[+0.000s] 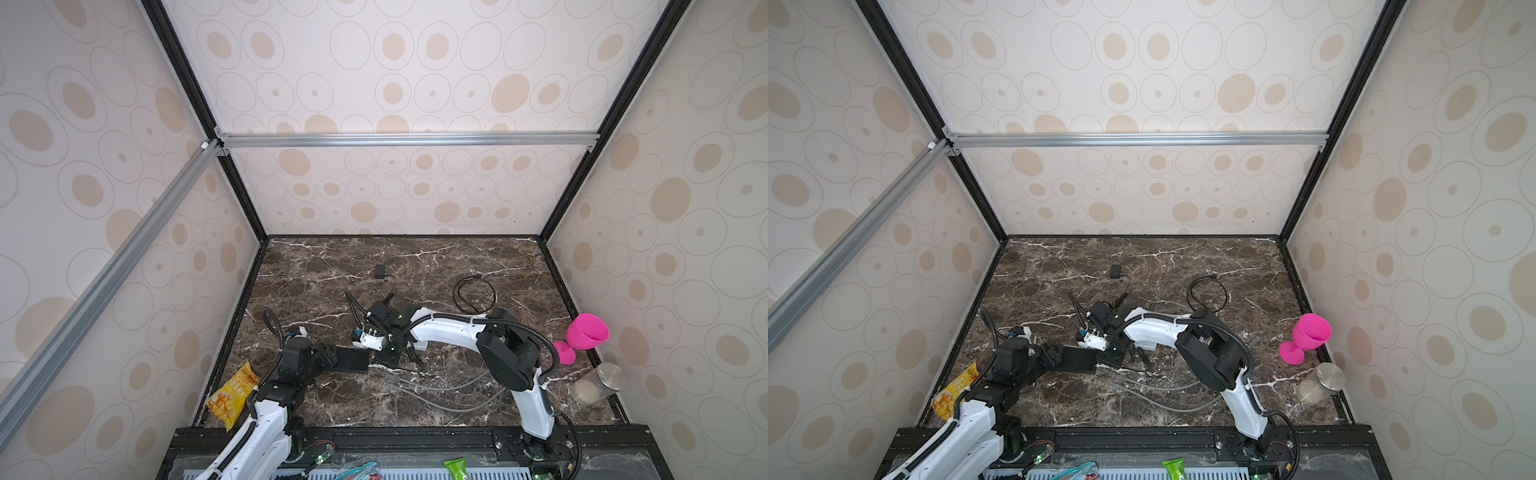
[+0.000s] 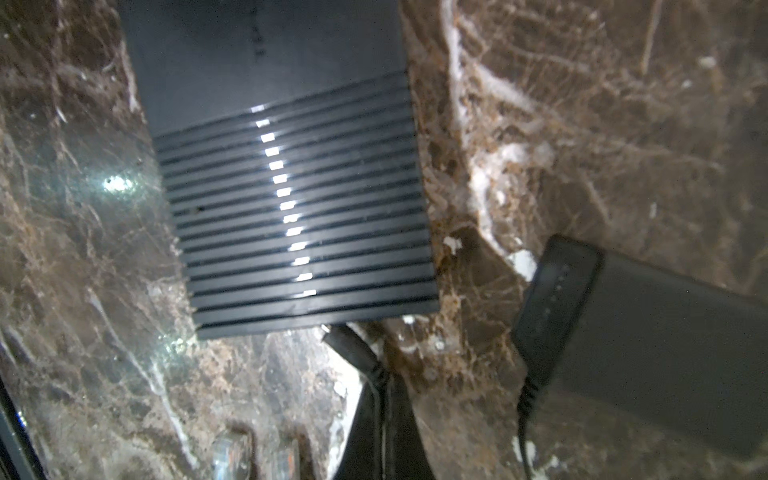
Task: Insert the plug into the switch port
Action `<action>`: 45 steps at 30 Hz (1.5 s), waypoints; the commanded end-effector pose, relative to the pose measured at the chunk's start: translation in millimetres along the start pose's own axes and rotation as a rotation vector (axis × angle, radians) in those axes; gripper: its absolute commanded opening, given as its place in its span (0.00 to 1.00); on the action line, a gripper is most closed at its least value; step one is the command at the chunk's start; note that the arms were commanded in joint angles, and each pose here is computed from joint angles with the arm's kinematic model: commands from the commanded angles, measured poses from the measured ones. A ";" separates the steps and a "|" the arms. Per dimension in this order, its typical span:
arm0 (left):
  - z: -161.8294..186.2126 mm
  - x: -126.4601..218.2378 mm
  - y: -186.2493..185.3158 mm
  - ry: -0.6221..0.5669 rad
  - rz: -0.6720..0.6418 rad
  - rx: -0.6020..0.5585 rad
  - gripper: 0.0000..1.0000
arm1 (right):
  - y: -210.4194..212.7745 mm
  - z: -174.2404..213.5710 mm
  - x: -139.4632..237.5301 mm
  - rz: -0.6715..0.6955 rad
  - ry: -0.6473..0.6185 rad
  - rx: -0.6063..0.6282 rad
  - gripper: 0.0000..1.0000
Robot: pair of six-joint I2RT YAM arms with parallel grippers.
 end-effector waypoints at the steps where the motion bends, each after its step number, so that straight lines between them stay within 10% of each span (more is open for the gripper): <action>1: -5.2 1.5 -4.6 -0.020 0.025 -0.014 0.58 | 11.4 5.5 7.7 -0.027 0.002 0.018 0.00; 45: -5.1 2.0 -3.9 -0.021 0.022 -0.008 0.58 | 12.6 14.4 -0.2 0.020 0.090 -0.125 0.00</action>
Point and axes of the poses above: each gripper's point midway between its finger pads, its own x axis back along the fingers, its own y axis along the line the jaws close on, z = x × y, the point moved 5 cm from there along x, back along the fingers, and after that the axes turned 10 degrees about -x, right-handed, at the moved point
